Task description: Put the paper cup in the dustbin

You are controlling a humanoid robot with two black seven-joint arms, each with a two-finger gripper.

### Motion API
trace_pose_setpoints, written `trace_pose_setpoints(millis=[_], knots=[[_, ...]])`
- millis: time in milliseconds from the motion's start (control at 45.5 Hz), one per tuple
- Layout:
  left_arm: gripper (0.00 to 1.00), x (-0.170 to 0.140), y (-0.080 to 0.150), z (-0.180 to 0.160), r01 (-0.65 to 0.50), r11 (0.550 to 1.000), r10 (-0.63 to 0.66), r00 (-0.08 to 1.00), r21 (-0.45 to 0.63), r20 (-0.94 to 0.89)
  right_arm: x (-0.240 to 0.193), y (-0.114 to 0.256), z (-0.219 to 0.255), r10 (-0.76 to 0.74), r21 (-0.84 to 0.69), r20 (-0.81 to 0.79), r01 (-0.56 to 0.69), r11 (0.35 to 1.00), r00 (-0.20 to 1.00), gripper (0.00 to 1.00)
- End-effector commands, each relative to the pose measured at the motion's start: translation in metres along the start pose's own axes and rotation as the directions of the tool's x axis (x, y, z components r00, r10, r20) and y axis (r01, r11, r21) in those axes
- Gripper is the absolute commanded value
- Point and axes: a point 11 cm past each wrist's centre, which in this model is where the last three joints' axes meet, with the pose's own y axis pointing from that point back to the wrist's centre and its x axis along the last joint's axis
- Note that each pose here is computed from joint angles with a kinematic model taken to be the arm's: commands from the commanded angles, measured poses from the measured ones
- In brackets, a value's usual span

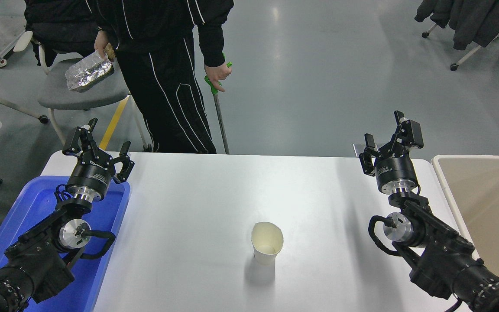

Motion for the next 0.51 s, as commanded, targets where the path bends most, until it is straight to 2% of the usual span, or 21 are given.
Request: trace_pose_setpoints(millis=[0,484], knots=[[1.00,0.0000,0.0000,0.0001,0.000,1.000,0.000,1.000,-0.001,0.000,-0.0001,0.0003,0.0002,-0.001,0.000,0.000,0.001,1.000,1.000,0.99],[1.00,0.0000,0.0000,-0.0001,0.000,1.000,0.000,1.000,0.001,0.000,-0.0033,-0.0016,-0.0021,-0.008,0.007,0.006,0.008,1.000,1.000,0.99]])
